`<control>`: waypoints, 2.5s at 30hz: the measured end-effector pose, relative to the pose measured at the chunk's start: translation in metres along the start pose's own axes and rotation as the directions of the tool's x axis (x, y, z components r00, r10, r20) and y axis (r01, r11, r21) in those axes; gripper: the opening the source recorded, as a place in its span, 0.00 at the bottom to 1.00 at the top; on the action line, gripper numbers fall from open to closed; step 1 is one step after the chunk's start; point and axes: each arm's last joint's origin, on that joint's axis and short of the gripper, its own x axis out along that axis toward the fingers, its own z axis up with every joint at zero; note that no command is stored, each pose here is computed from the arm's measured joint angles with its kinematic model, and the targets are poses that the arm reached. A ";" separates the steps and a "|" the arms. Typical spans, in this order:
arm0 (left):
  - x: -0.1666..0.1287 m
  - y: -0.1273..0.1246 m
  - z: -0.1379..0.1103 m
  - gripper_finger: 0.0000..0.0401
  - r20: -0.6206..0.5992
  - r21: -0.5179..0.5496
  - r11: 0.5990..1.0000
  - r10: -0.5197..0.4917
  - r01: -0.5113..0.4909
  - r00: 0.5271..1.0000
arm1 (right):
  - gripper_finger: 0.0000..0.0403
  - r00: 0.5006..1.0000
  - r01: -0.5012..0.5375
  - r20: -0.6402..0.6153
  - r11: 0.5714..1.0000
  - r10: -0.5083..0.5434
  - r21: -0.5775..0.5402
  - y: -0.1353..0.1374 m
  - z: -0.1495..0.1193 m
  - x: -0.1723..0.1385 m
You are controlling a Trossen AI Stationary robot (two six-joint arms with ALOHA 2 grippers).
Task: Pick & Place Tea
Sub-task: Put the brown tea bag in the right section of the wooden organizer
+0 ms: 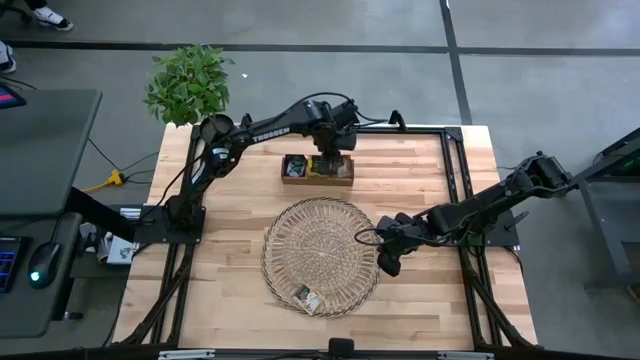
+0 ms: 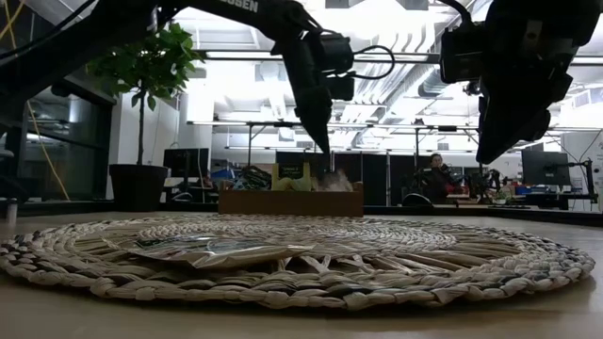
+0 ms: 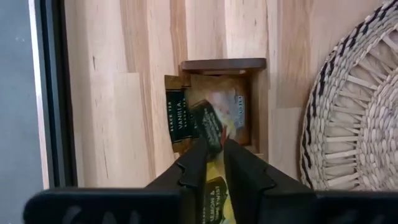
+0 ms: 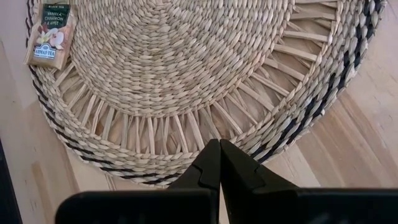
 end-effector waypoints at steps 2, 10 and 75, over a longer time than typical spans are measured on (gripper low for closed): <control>0.000 -0.001 0.000 0.16 -0.002 0.001 1.000 0.002 -0.002 1.000 | 0.00 1.000 0.000 0.000 1.000 0.000 0.000 0.000 0.000 0.000; 0.000 0.001 0.000 0.24 -0.021 -0.039 0.998 0.051 -0.052 0.998 | 0.00 1.000 0.000 0.000 1.000 0.000 0.000 0.000 0.000 0.000; -0.033 -0.376 -0.034 0.00 0.160 -0.587 0.802 -0.021 0.112 0.987 | 0.00 0.907 -0.330 0.163 0.897 0.387 -0.292 0.086 -0.106 -0.043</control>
